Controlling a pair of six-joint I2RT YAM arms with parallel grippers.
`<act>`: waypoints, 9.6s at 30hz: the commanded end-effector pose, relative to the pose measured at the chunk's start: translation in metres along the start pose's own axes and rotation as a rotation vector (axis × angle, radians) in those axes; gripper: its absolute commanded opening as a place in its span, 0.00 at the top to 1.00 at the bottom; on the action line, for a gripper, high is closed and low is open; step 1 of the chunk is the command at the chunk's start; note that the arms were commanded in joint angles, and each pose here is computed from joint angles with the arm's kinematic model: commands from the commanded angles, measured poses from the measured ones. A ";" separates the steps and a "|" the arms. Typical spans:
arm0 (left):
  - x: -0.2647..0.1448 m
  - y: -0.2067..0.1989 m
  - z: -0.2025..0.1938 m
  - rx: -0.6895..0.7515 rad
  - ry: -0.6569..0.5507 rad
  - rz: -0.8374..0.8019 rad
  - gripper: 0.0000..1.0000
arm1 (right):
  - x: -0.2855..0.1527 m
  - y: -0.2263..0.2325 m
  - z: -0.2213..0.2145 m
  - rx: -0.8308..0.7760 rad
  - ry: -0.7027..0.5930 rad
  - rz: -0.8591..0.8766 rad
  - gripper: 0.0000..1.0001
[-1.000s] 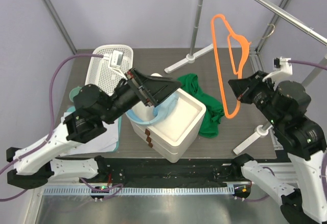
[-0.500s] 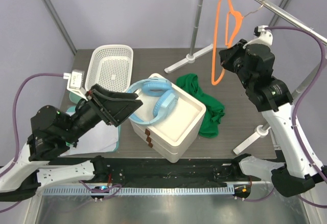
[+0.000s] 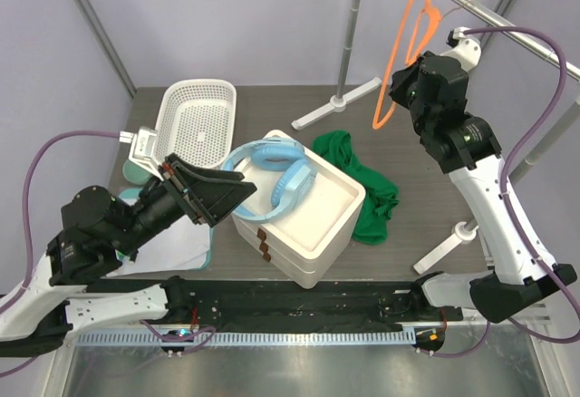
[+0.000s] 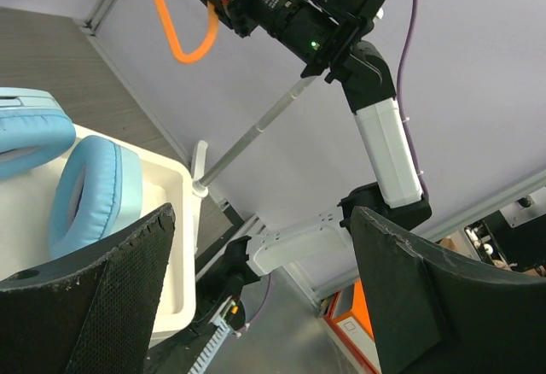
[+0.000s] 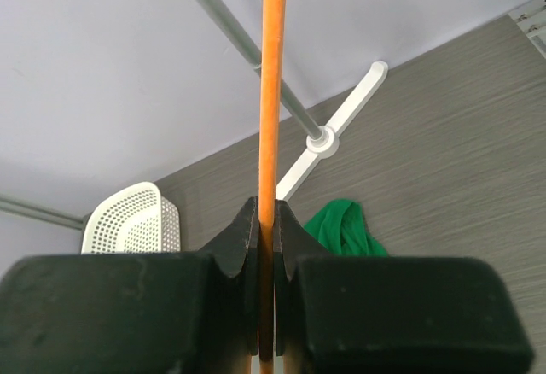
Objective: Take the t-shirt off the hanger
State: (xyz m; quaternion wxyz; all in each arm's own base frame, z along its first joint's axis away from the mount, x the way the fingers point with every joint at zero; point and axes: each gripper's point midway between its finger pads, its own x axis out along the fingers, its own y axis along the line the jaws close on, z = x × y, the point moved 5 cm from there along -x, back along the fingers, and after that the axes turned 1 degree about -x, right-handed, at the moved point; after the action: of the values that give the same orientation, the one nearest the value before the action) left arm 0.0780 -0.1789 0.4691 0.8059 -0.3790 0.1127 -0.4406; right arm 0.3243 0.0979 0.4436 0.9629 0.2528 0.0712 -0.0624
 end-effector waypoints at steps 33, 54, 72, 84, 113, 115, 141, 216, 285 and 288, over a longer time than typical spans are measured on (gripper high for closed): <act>0.018 0.022 0.001 0.015 -0.065 0.156 0.18 | -0.084 -0.069 -0.012 -0.307 0.130 -0.045 0.05; 0.041 0.023 -0.005 0.015 -0.040 0.207 0.18 | -0.038 -0.150 -0.215 -0.260 0.473 -0.093 0.03; 0.026 0.026 0.003 0.053 -0.062 0.222 0.18 | -0.013 -0.145 -0.279 -0.304 0.689 0.076 0.04; 0.011 0.018 0.017 0.039 -0.112 0.177 0.18 | -0.017 -0.166 -0.327 -0.337 0.607 -0.197 0.10; 0.056 -0.019 0.001 0.141 0.107 0.049 0.04 | -0.062 -0.129 -0.170 -0.177 0.232 -0.006 0.99; 0.075 -0.022 -0.010 0.170 0.156 0.032 0.02 | -0.077 -0.118 -0.143 -0.149 0.179 0.052 0.99; 0.214 -0.021 -0.045 0.770 0.243 -0.131 0.00 | -0.184 0.001 0.011 0.040 0.223 0.582 0.99; 0.072 0.369 0.218 0.236 -0.590 1.199 1.00 | -0.248 -0.063 -0.002 -0.053 0.199 0.559 0.00; -0.074 0.183 0.003 0.069 -0.375 0.678 0.00 | -0.141 -0.152 -0.147 0.129 0.223 0.000 0.00; -0.088 0.191 -0.009 0.075 -0.390 0.720 0.00 | -0.131 -0.166 -0.172 0.146 0.237 -0.051 0.00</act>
State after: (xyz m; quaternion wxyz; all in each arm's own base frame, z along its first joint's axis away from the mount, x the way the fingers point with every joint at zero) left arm 0.1434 -0.0532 0.3399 0.9273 -0.3655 0.0377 -0.0714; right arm 0.1384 0.0520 0.2511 0.9307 0.2951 0.2139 -0.0314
